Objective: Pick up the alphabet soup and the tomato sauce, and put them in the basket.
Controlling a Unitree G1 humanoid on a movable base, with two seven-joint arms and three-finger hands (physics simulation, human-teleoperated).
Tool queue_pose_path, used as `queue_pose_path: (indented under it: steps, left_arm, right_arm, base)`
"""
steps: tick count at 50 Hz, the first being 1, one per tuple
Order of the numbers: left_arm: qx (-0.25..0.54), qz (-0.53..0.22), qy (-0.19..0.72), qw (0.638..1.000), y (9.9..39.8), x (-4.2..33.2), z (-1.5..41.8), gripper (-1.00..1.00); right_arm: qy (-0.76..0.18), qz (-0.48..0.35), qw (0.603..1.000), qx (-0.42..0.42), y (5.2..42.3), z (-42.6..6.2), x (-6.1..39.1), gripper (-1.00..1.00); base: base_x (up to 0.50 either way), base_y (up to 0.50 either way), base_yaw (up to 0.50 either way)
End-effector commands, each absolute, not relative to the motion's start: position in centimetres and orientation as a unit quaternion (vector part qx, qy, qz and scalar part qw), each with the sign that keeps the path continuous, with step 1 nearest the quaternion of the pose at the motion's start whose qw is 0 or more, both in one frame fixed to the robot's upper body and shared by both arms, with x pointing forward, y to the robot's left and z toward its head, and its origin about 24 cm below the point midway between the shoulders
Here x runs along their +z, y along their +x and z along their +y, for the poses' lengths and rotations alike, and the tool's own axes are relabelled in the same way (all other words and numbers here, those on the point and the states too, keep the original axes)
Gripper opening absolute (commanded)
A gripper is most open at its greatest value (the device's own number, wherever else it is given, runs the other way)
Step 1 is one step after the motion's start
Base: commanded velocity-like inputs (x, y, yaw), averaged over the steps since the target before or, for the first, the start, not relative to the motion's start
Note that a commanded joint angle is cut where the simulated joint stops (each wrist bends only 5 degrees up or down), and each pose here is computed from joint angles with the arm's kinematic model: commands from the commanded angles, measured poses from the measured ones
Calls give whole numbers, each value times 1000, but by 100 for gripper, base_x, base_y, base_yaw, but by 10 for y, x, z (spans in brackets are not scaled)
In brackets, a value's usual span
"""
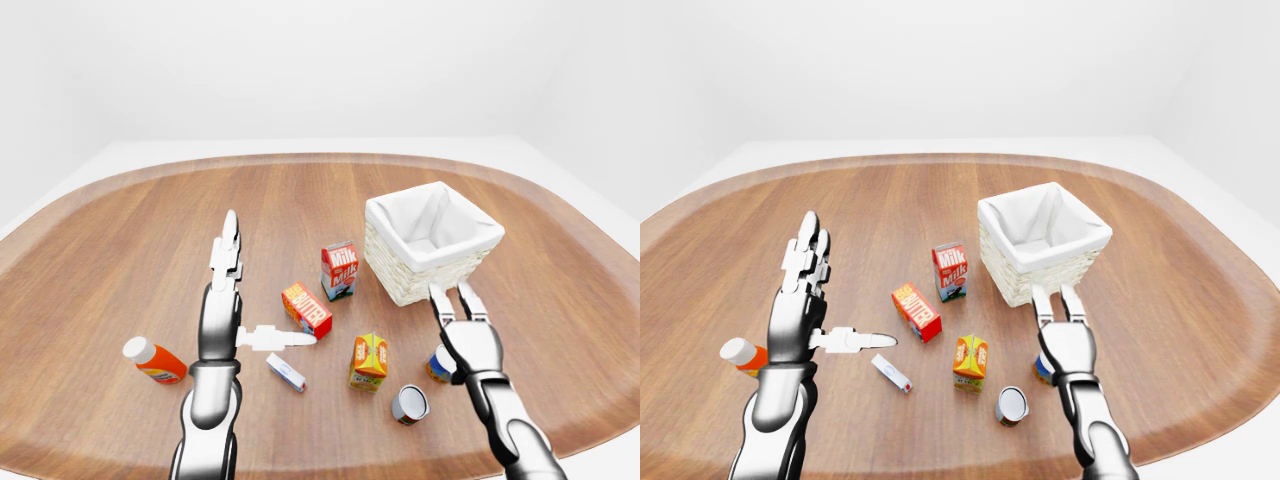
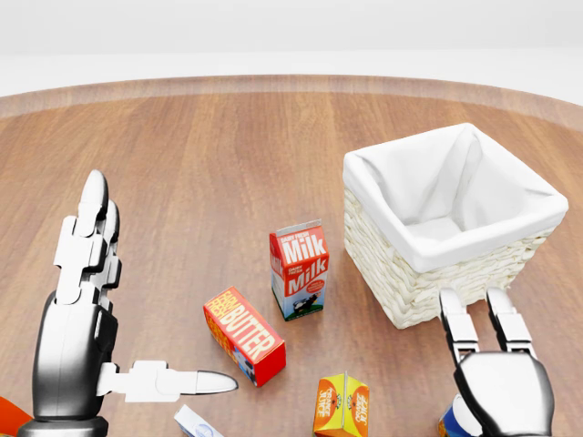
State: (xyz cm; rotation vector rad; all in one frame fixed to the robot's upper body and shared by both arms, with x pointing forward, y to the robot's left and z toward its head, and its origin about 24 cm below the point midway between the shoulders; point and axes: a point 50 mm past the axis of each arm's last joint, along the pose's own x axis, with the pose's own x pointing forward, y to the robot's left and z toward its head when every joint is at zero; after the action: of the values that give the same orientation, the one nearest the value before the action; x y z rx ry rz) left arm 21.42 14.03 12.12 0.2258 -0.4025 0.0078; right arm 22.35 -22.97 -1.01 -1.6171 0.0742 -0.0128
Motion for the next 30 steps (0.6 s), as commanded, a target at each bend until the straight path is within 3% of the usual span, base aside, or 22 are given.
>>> queue_pose_path:
  steps: [1, 30]
  left_arm:
    - [3, -199, 113, 974, 214, 121, 140, 100]
    - [3, -199, 113, 974, 214, 121, 140, 100]
  right_arm:
    - [-728, 26, 685, -8, 226, -230, -10, 100]
    - [-737, 21, 676, 13, 224, -226, -27, 100]
  base:
    - [0, 0, 0]
    - [0, 0, 0]
